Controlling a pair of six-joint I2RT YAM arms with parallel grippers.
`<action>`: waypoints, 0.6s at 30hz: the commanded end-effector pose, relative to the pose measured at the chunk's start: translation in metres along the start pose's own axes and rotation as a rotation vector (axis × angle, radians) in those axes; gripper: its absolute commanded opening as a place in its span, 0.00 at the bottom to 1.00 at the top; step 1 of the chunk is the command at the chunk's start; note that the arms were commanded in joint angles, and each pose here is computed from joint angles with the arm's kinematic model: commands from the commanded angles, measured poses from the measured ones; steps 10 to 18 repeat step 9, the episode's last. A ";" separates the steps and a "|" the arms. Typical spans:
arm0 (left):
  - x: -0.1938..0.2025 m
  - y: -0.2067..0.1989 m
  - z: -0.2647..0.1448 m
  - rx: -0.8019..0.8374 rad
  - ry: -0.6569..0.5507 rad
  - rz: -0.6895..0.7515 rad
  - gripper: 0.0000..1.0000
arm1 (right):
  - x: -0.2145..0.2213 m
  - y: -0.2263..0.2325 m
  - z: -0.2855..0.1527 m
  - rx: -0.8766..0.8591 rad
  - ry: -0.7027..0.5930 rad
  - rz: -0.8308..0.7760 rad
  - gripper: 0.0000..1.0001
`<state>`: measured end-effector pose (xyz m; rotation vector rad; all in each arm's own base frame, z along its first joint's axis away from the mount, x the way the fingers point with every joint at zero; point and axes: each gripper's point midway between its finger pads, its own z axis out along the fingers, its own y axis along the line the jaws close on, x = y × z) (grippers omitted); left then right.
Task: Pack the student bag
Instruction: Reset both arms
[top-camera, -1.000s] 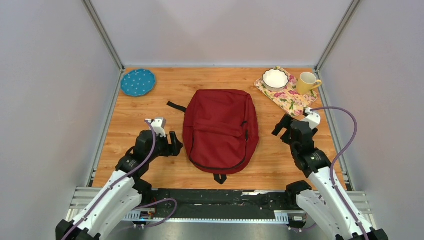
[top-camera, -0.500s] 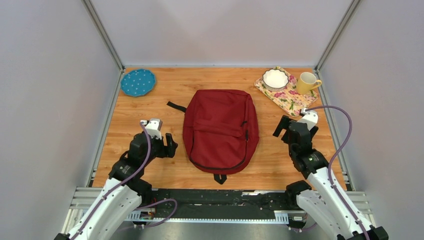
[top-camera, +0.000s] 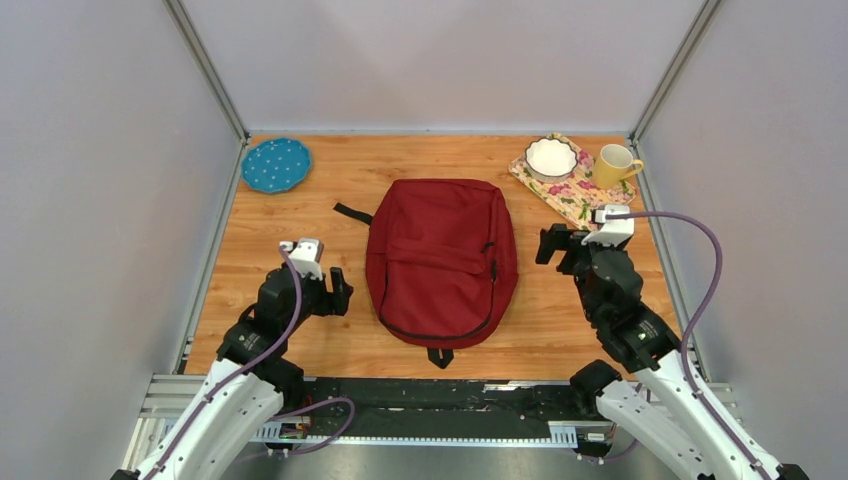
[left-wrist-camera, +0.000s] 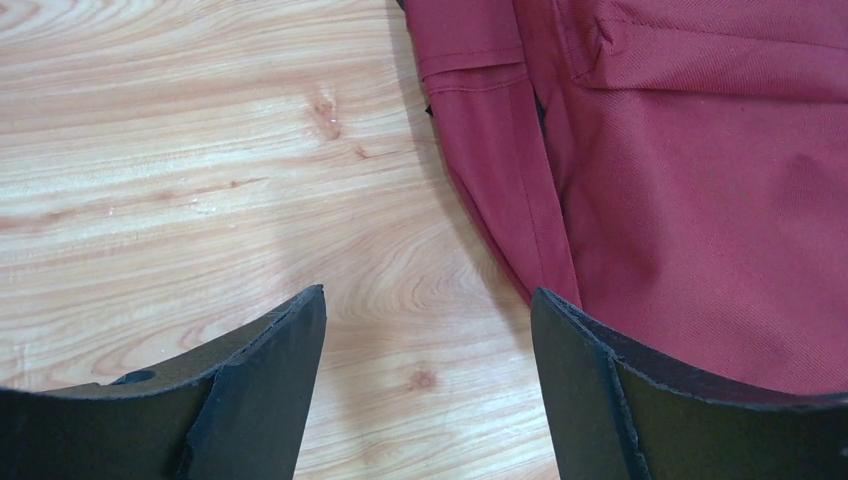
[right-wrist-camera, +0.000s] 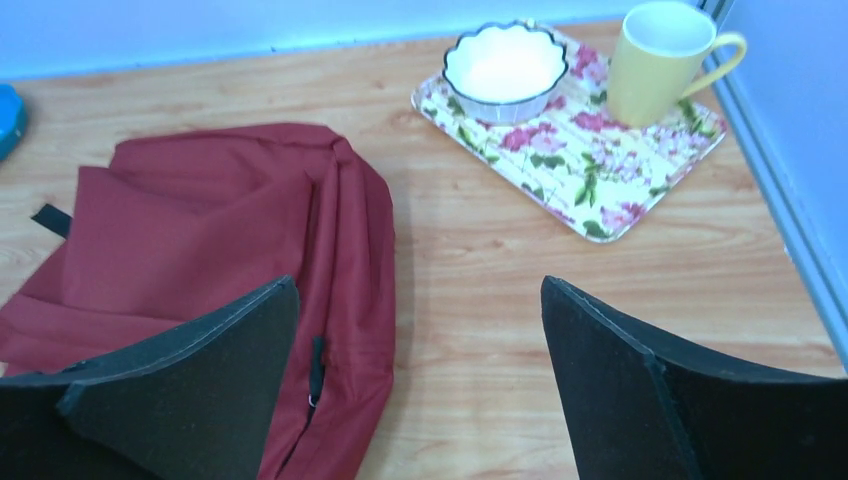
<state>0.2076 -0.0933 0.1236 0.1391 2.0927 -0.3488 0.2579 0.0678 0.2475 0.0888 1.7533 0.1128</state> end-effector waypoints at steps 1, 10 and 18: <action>-0.004 0.001 0.001 -0.002 -0.016 0.014 0.82 | -0.036 0.000 -0.007 -0.004 -0.089 -0.013 0.96; -0.005 -0.005 0.001 0.032 -0.026 0.024 0.82 | -0.054 -0.009 -0.014 0.035 -0.130 -0.014 0.96; -0.005 -0.005 0.001 0.032 -0.026 0.024 0.82 | -0.054 -0.009 -0.014 0.035 -0.130 -0.014 0.96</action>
